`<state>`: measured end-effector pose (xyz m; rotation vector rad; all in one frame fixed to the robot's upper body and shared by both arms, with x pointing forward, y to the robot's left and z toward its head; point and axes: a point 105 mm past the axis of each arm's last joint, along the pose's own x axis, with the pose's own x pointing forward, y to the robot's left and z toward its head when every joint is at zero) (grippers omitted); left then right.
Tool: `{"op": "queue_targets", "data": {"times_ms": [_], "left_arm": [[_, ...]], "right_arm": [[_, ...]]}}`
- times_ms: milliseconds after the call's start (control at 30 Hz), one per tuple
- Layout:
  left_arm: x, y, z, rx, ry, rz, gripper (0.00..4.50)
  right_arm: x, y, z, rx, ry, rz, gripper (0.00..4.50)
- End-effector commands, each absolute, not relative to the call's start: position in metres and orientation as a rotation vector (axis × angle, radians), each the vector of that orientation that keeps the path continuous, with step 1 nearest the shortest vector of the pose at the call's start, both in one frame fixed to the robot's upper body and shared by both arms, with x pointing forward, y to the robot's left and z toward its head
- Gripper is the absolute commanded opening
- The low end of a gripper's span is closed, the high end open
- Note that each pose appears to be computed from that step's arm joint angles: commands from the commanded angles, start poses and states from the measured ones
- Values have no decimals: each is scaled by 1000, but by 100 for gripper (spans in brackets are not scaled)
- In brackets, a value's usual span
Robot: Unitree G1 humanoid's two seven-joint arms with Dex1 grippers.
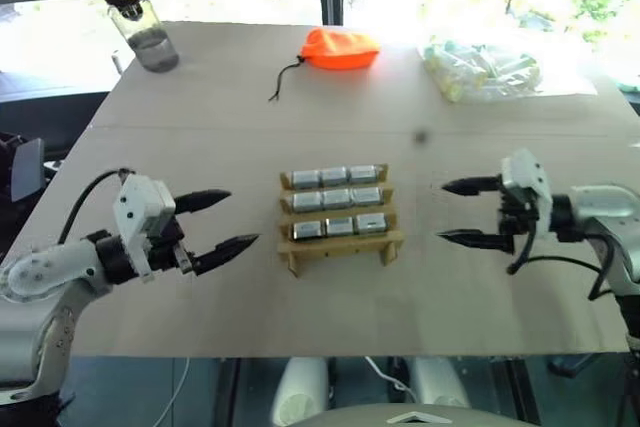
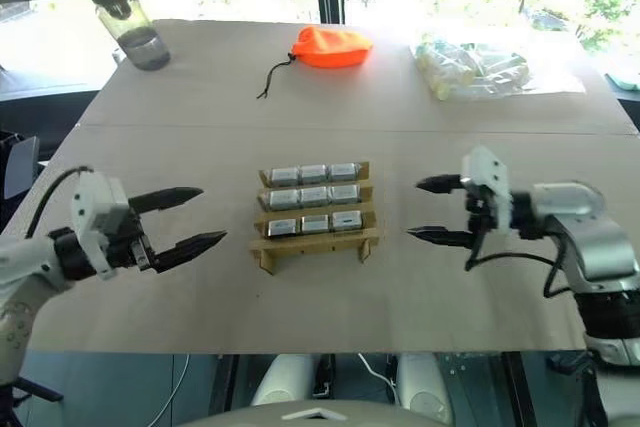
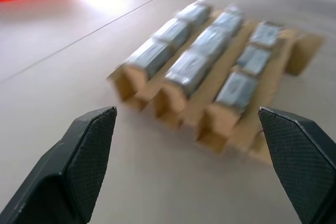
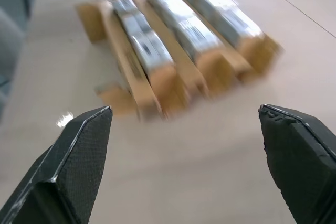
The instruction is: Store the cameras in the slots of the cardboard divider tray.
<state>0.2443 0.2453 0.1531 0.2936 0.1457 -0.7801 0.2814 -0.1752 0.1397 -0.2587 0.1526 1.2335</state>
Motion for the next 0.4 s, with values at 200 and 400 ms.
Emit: {"op": "queue_targets", "data": {"times_ms": [200, 400], "left_arm": [[266, 263, 138, 339, 15, -738, 450], [278, 266, 131, 382, -2, -785, 450]], "right_arm": [[295, -244, 111, -281, 77, 1048, 442], [293, -246, 105, -235, 8, 1124, 442]]}}
